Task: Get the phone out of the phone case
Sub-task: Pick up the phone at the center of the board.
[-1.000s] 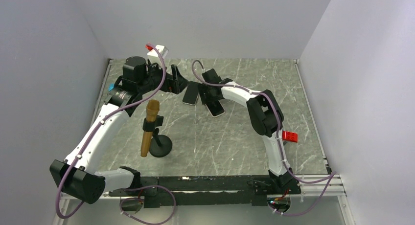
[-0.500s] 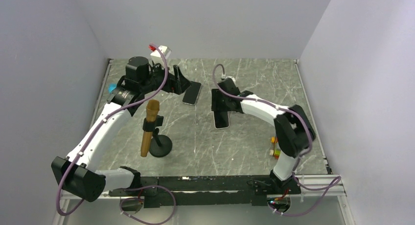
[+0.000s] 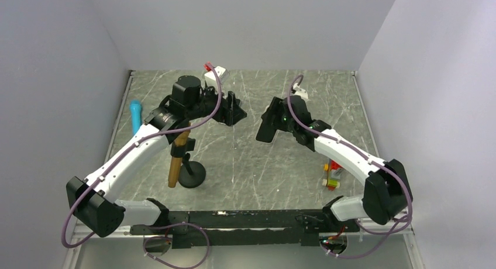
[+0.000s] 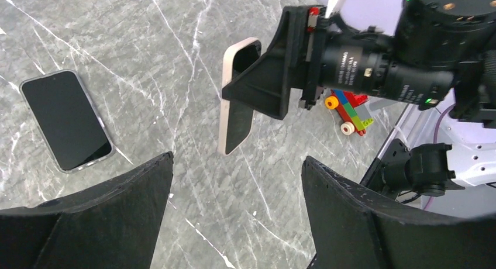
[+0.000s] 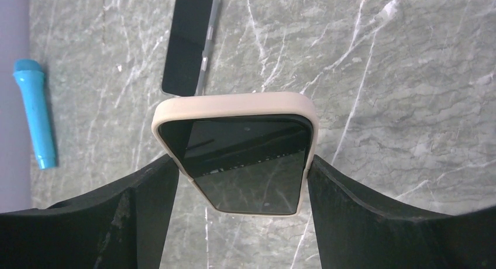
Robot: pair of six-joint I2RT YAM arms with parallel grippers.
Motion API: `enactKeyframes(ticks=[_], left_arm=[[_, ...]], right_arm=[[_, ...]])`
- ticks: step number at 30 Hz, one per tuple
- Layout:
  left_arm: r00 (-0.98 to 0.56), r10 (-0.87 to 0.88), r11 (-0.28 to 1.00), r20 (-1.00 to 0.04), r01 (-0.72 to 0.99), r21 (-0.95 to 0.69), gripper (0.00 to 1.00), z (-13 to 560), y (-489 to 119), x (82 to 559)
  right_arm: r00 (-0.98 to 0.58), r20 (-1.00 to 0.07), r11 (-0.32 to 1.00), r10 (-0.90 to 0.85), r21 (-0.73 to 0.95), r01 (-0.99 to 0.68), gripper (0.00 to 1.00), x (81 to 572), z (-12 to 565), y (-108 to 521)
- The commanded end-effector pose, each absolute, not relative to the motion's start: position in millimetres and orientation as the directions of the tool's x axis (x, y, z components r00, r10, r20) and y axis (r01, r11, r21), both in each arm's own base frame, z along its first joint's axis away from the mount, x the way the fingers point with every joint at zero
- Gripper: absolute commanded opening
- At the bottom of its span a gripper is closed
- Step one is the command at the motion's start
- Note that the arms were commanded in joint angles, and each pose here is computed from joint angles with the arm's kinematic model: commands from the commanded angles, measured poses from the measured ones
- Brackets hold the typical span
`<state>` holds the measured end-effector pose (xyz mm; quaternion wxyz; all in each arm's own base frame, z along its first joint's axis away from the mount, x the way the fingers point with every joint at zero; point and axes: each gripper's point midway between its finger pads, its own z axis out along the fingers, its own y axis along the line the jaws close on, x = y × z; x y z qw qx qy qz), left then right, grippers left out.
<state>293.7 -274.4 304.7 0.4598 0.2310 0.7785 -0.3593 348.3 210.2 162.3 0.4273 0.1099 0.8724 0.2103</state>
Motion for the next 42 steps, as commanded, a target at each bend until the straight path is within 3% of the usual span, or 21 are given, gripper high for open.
enactKeyframes(ticks=[1,10,17,32,36,37,38,42], left_arm=[[-0.426,0.041,0.596,-0.904,0.736,-0.319,0.84,303.8,-286.3,293.7],[-0.439,0.086,0.457,-0.894,0.815,-0.356,0.86,288.5,-321.5,271.0],[-0.487,0.119,0.426,-0.865,0.812,-0.399,0.74,273.8,-336.3,264.3],[-0.522,0.149,0.476,-0.840,0.782,-0.401,0.32,261.1,-338.0,268.1],[-0.528,0.156,0.477,-0.835,0.781,-0.404,0.02,260.7,-338.5,267.8],[-0.527,0.153,0.470,-0.836,0.783,-0.407,0.00,262.2,-339.0,266.0],[-0.520,0.147,0.463,-0.841,0.788,-0.406,0.00,264.6,-338.7,264.9],[-0.501,0.140,0.396,-0.854,0.819,-0.415,0.00,274.4,-343.3,254.8]], right_arm=[[-0.496,-0.704,0.802,0.509,0.596,-0.023,0.00,353.7,233.5,210.4],[-0.520,-0.630,0.650,0.576,0.739,-0.176,0.00,324.2,310.4,216.7],[-0.549,-0.571,0.532,0.611,0.809,-0.249,0.00,305.0,328.8,227.8],[-0.603,-0.466,0.375,0.647,0.883,-0.281,0.00,287.5,332.2,240.3],[-0.607,-0.473,0.374,0.639,0.880,-0.293,0.00,285.1,337.1,241.2],[-0.607,-0.480,0.382,0.633,0.876,-0.295,0.00,285.3,336.7,241.0],[-0.606,-0.496,0.395,0.622,0.867,-0.304,0.03,284.7,335.8,240.9],[-0.578,-0.587,0.524,0.567,0.798,-0.296,0.93,284.6,315.8,228.3]])
